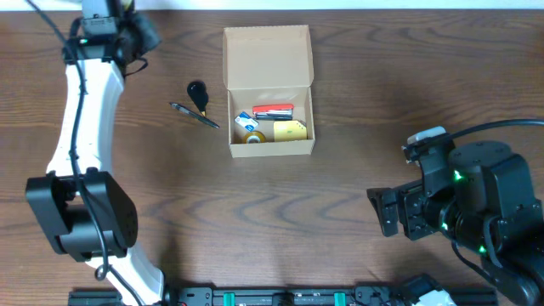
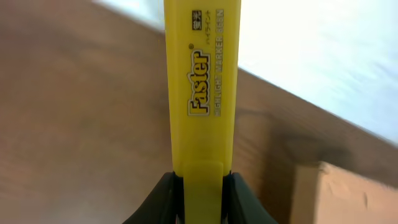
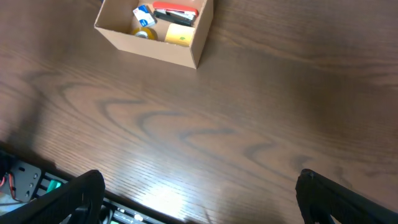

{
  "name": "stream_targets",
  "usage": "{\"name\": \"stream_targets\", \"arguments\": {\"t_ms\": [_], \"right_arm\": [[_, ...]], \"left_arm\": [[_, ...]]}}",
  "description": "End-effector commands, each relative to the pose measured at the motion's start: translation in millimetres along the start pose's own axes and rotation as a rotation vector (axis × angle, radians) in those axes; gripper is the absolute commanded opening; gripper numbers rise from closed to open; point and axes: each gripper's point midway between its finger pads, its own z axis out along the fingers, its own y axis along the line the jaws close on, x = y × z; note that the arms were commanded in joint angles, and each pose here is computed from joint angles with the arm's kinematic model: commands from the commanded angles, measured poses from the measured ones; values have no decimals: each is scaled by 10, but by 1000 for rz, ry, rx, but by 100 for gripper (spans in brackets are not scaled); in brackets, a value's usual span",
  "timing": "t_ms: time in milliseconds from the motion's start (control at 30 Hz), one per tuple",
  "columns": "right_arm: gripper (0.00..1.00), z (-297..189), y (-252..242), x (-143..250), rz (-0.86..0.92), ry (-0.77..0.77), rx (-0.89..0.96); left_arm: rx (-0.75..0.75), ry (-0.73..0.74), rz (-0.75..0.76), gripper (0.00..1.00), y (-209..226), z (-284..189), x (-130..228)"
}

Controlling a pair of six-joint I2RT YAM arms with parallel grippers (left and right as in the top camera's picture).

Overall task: Pack container
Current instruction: 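Lift the highlighter with the left gripper and carry it into the box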

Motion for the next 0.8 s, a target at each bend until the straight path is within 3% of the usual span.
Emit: {"name": "stream_targets", "arguments": {"t_ms": [0,133,333,533,767], "right_arm": [[99,-35,-28,-28,-4,-15,13],[99,-35,-28,-28,-4,-15,13],[99,-35,-28,-28,-4,-15,13],[99,-35,-28,-29,-4,-15,13],[99,-35,-28,-28,-4,-15,13]], "left_arm": [[124,-46,309,6,-459,-129,-74],[247,-73,525,6,-835,-166,2],[303,-104,914,6,-1072,-189,161],[400,-41,1318,6,-1157,-225,580],[497,-25,1665,6,-1411,-297,991]]}}
